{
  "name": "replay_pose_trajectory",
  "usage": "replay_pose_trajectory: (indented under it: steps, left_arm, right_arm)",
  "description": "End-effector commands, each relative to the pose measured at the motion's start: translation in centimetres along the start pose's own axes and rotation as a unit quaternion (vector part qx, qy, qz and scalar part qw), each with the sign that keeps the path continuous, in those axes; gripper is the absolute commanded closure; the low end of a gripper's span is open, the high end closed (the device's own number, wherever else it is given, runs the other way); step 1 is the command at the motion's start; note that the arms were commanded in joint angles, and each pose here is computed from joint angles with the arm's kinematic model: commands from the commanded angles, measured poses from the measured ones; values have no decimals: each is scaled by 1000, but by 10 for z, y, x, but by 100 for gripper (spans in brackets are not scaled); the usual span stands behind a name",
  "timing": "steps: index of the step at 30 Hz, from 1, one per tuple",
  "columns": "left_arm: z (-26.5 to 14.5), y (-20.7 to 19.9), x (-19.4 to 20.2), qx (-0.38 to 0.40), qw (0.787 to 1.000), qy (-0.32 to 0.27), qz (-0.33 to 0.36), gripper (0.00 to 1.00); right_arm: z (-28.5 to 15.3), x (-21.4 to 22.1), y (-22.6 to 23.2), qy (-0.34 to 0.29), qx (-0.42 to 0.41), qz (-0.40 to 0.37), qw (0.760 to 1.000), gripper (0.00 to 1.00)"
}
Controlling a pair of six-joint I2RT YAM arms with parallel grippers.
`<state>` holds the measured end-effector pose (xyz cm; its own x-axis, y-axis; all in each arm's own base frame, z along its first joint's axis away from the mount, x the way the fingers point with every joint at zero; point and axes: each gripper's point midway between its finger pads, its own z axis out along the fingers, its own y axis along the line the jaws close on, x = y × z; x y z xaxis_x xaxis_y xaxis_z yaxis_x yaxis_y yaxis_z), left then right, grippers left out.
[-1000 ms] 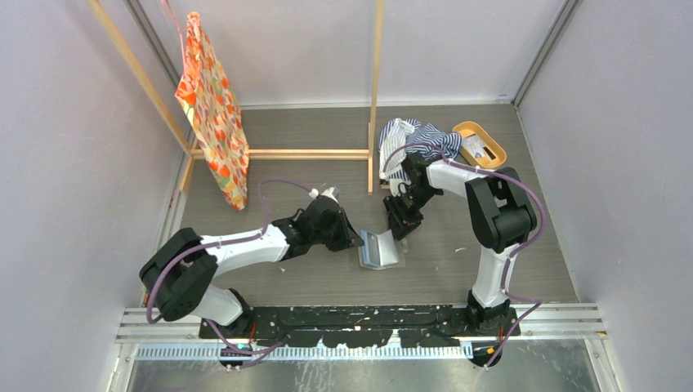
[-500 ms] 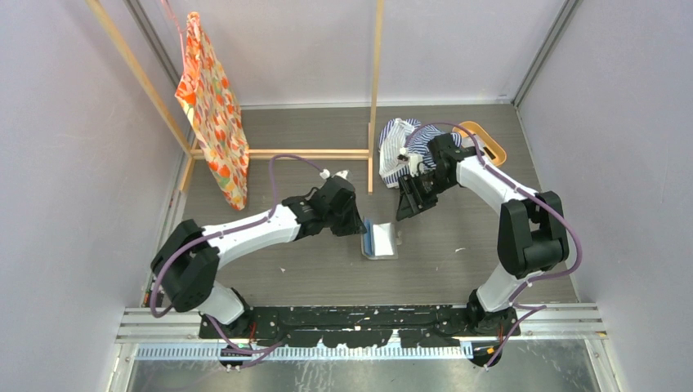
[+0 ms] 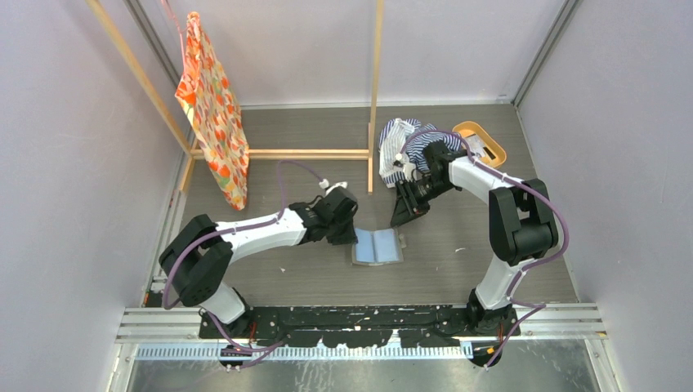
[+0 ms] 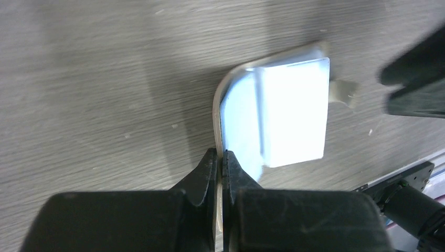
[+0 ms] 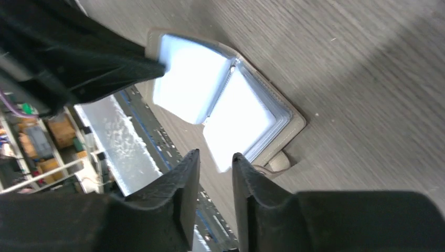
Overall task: Put the credit cards into the card holder
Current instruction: Open the card holder at the center of the board.
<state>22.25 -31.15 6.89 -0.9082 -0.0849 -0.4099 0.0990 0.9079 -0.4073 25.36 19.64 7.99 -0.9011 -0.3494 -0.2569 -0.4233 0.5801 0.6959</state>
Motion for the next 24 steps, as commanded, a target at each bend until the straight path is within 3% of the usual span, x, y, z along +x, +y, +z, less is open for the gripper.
replay_pose_trajectory:
  steps: [1,4,8,18,21,24]
  left_arm:
    - [1,15,1,44,996,-21,-80,100]
    - [4,30,12,58,992,-17,-109,100]
    - [9,40,20,67,990,-8,-127,99]
    - [-13,48,10,44,995,-21,-90,62]
    - [-22,53,8,28,997,-26,-69,58]
    - [-30,60,3,9,998,-34,-48,58]
  right_arm:
    - [6,4,15,11,-36,-4,999,72]
    - [22,11,5,41,-5,-2,999,79]
    - [29,12,1,55,3,1,998,80]
    - [8,0,7,21,41,-63,997,76]
    - [-1,-1,26,-7,22,-94,995,69]
    - [6,8,41,10,-15,-105,994,66]
